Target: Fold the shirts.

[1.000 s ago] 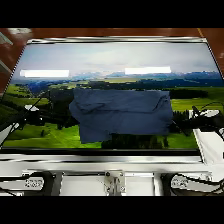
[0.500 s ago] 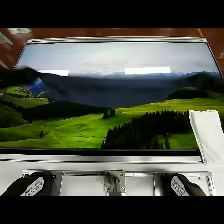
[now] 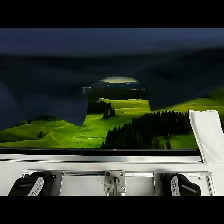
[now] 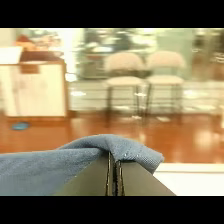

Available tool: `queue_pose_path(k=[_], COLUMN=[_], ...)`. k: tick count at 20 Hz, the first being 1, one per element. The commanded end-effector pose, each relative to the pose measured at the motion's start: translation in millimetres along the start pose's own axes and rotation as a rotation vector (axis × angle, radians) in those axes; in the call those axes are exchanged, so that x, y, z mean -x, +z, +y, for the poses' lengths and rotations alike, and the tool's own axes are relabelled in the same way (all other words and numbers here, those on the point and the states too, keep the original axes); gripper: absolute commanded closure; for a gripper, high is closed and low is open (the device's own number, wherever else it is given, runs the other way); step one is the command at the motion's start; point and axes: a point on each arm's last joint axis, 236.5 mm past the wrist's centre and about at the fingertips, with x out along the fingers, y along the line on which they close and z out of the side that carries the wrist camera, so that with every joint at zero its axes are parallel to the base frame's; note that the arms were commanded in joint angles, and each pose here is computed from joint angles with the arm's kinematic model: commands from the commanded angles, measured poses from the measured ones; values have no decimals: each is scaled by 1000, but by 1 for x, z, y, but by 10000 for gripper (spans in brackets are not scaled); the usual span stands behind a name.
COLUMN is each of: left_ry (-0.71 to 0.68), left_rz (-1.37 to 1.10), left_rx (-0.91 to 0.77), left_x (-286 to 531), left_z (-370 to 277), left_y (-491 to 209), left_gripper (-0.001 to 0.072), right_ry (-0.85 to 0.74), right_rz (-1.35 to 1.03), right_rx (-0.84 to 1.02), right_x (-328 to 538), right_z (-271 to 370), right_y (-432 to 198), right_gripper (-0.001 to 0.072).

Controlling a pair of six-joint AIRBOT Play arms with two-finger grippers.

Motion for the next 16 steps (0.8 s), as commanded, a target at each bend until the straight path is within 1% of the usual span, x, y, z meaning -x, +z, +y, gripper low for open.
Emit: queue_pose_path(k=[1, 4, 8, 11, 12, 14, 16], left_ry=[91, 117, 75, 25, 10, -30, -77], left_rz=[195, 389, 598, 832, 907, 1038, 1147], left_rx=[-58, -38, 11, 70, 91, 148, 219], left_x=[34, 29, -4, -27, -36, -54, -72], left_z=[14, 25, 26, 22, 20, 13, 2], left_y=[-38, -91, -171, -266, -301, -371, -429], left_gripper=[670, 669, 670, 669, 669, 669, 669], right_ry=[-79, -92, -62, -70, -70, -68, -29], right_rz=[114, 228, 583, 984, 1071, 1170, 1203], right_rx=[-4, -79, -132, -211, -245, -333, -371], right_x=[32, 29, 18, 14, 7, -19, -57], right_z=[-3, -8, -16, -42, -51, -66, -63], right_y=[-23, -51, -130, -222, -253, -318, -374], right_gripper=[649, 648, 649, 650, 650, 650, 650])
